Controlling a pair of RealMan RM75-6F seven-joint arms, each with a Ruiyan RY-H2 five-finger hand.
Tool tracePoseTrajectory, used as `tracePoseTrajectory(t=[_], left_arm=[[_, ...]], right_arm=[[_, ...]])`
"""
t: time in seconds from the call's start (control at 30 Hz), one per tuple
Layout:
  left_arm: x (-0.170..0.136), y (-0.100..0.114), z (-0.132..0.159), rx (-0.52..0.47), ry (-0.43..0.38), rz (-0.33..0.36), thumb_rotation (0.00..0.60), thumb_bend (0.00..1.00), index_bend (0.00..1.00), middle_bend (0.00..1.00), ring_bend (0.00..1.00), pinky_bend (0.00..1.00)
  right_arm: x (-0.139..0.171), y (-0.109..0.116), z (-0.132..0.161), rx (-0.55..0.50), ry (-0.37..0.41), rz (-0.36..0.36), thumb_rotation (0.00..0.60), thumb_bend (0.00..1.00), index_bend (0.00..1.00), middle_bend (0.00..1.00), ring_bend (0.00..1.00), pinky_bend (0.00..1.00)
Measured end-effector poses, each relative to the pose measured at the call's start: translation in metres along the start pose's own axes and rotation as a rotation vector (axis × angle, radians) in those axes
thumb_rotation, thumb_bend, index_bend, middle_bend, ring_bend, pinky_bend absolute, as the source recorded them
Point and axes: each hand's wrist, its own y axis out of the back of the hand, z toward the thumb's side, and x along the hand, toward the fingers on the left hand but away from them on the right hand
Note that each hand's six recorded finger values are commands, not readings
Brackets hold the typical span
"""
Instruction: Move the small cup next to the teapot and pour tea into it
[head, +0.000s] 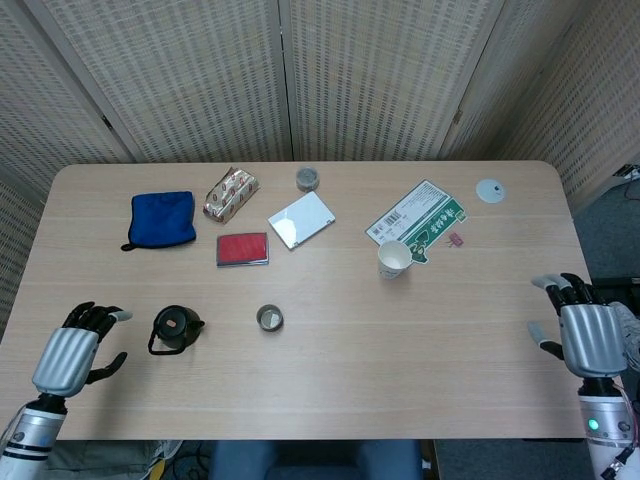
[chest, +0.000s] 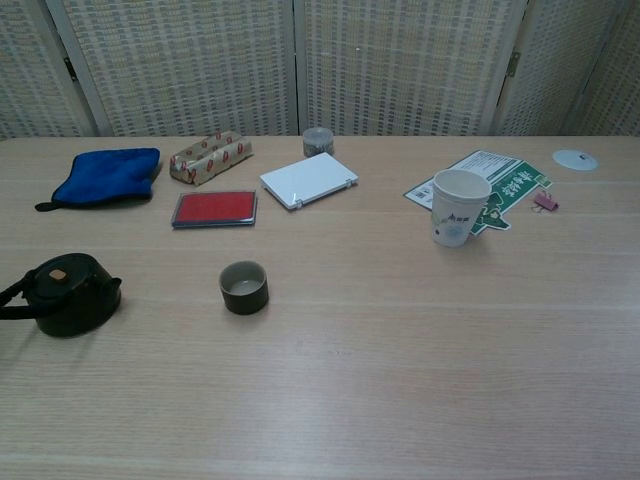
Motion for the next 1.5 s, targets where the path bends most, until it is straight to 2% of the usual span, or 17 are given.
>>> tracePoseTrajectory(t=[0.23, 0.37, 0.67, 1.13, 1.5], left_arm=[[0.016, -0.005, 0.028, 0.000, -0.116, -0.031, 0.600, 0.28, 0.21, 0.26, 0.24, 0.13], [0.027, -0.010, 0.038, -0.002, -0.145, -0.053, 0.600, 0.26, 0.19, 0.26, 0.23, 0.12], [0.047, -0.025, 0.057, -0.007, -0.168, -0.098, 0.600, 0.21, 0.17, 0.25, 0.23, 0.11], [0.054, -0.048, 0.089, -0.017, -0.213, -0.169, 0.600, 0.20, 0.15, 0.23, 0.23, 0.07], [0.058, -0.060, 0.076, 0.069, -0.211, -0.202, 0.600, 0.20, 0.15, 0.23, 0.23, 0.07]], right_arm=[[-0.004, 0.009, -0.003, -0.004, -0.008, -0.040, 0.600, 0.20, 0.30, 0.29, 0.18, 0.31], [-0.004, 0.010, -0.006, -0.006, -0.014, -0.044, 0.600, 0.20, 0.30, 0.29, 0.18, 0.31], [-0.002, 0.010, -0.015, -0.009, -0.039, -0.046, 0.600, 0.20, 0.30, 0.29, 0.18, 0.31], [-0.002, 0.005, -0.025, -0.014, -0.061, -0.033, 0.600, 0.20, 0.30, 0.29, 0.18, 0.31], [-0.002, 0.002, -0.030, -0.022, -0.072, -0.021, 0.600, 0.20, 0.30, 0.29, 0.18, 0.31]])
